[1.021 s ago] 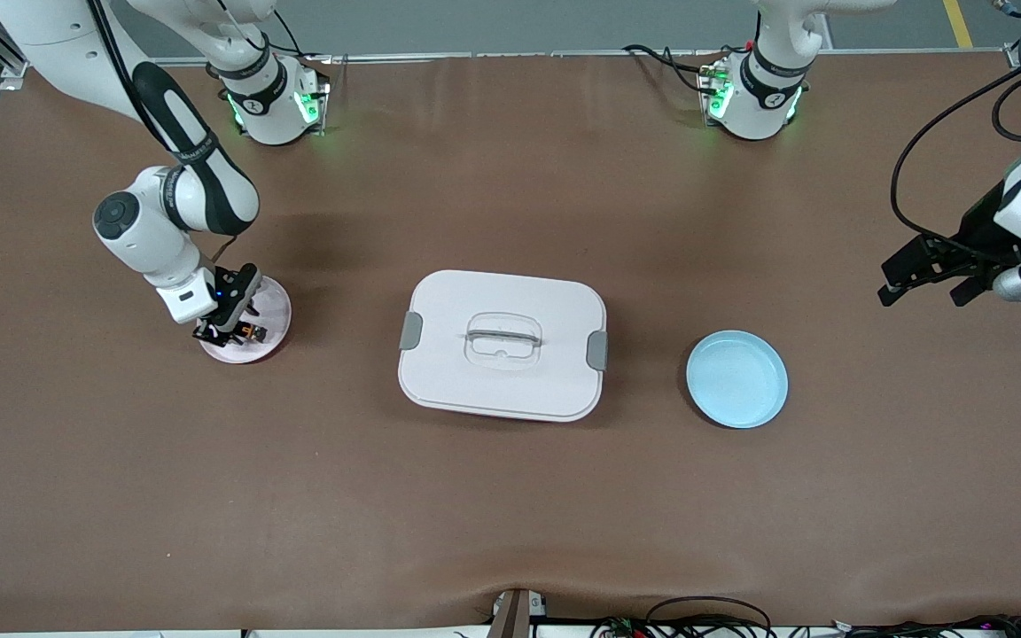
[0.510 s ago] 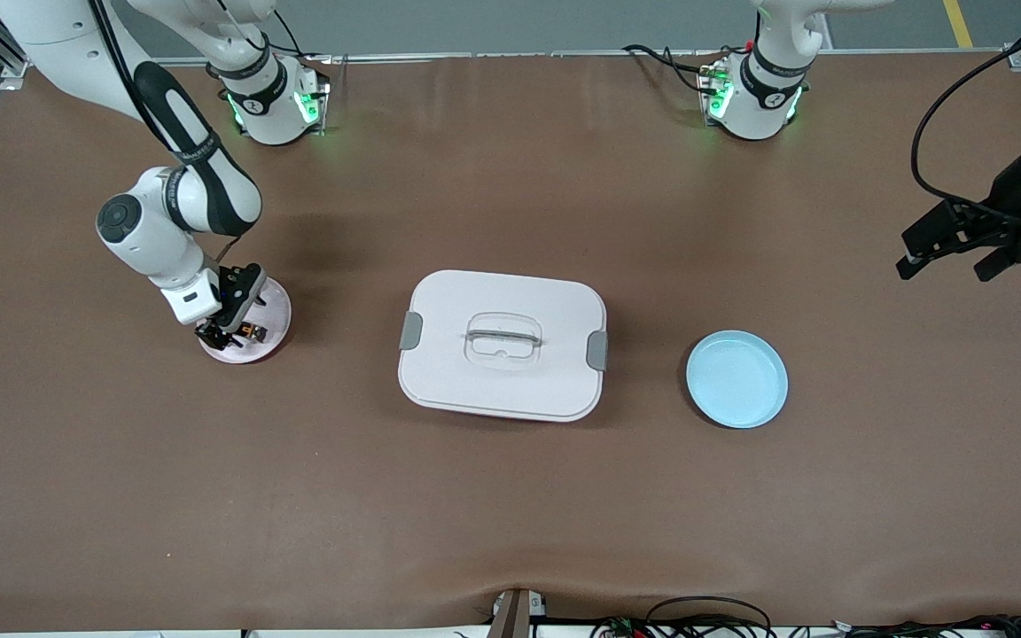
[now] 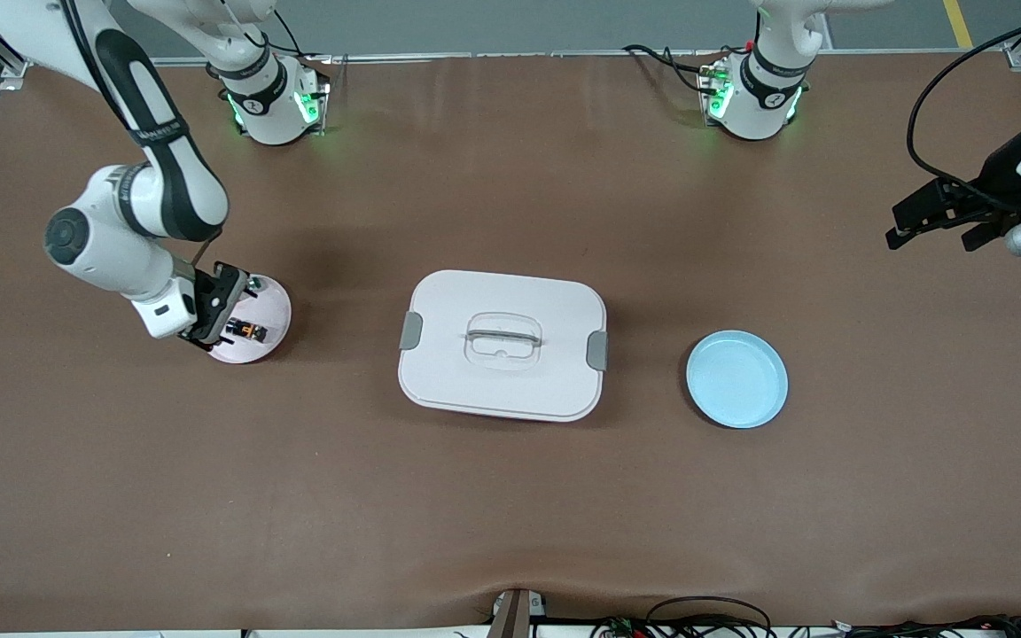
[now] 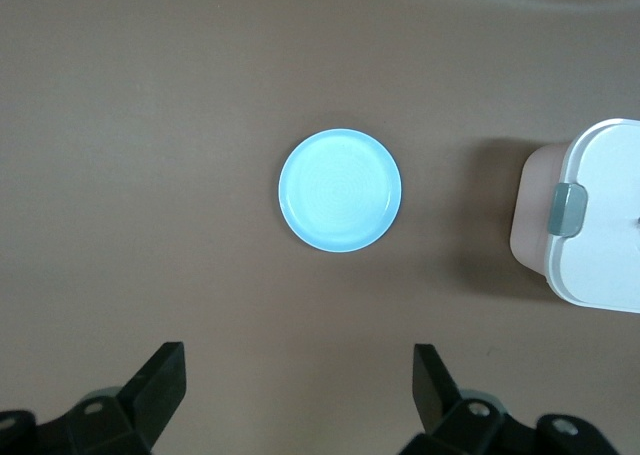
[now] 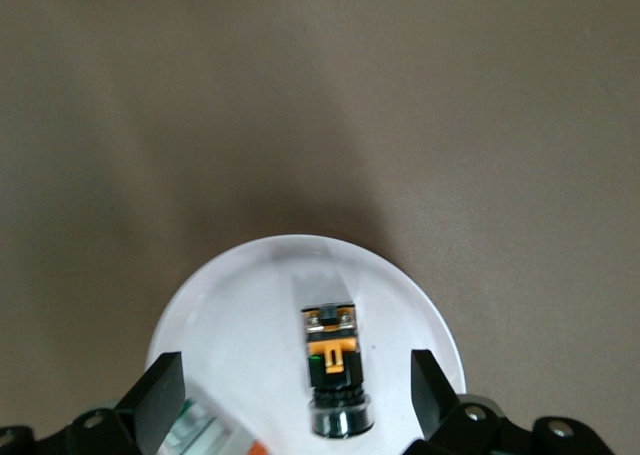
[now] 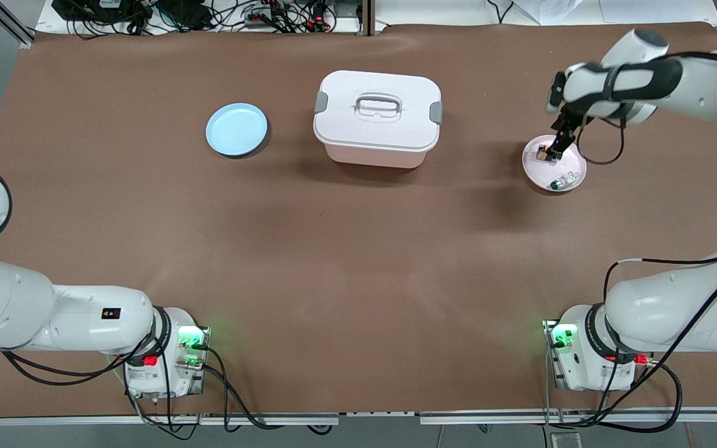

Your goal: Transfer orange switch to right arm and place

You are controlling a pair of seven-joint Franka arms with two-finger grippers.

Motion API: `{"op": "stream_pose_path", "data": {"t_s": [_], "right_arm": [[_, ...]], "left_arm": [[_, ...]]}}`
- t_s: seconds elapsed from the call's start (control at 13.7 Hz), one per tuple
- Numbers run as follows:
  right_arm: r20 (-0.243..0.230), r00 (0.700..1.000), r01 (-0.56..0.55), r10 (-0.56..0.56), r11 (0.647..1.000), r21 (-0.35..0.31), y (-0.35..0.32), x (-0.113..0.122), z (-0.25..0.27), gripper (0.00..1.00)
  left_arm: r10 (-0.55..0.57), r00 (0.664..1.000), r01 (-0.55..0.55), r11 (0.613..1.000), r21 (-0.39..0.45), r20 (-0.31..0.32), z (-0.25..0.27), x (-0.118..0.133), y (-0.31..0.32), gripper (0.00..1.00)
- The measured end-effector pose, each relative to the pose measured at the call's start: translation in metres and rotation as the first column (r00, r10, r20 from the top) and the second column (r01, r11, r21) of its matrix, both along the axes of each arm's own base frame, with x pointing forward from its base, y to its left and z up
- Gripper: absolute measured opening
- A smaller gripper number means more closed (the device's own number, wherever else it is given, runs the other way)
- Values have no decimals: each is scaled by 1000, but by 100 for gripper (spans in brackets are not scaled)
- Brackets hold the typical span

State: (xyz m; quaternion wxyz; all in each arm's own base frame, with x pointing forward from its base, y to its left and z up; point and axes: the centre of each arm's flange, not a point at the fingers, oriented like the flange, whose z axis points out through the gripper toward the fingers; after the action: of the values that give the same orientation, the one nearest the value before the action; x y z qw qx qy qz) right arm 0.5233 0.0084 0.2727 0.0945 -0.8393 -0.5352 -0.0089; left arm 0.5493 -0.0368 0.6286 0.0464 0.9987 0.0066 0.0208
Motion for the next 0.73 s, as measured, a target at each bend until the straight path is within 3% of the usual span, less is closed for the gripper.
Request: {"op": "stream_pose_path", "data": {"t_s": [0.22,0.44,0.73], "right_arm": [[-69,996,55,-54,998,13,1,26,60,100],[-106,985,129,-135,990,-65,-9,48,120,100],[-192,918,319,-346,935,-158,-7,57,195,100]], "left_arm": [[8,1000,-8,999,31,3,3,-7,8,100],[2,1000,-2,999,42,6,4,-9,5,100],[-4,1000,3,999,42,7,4,-9,2,100]]}}
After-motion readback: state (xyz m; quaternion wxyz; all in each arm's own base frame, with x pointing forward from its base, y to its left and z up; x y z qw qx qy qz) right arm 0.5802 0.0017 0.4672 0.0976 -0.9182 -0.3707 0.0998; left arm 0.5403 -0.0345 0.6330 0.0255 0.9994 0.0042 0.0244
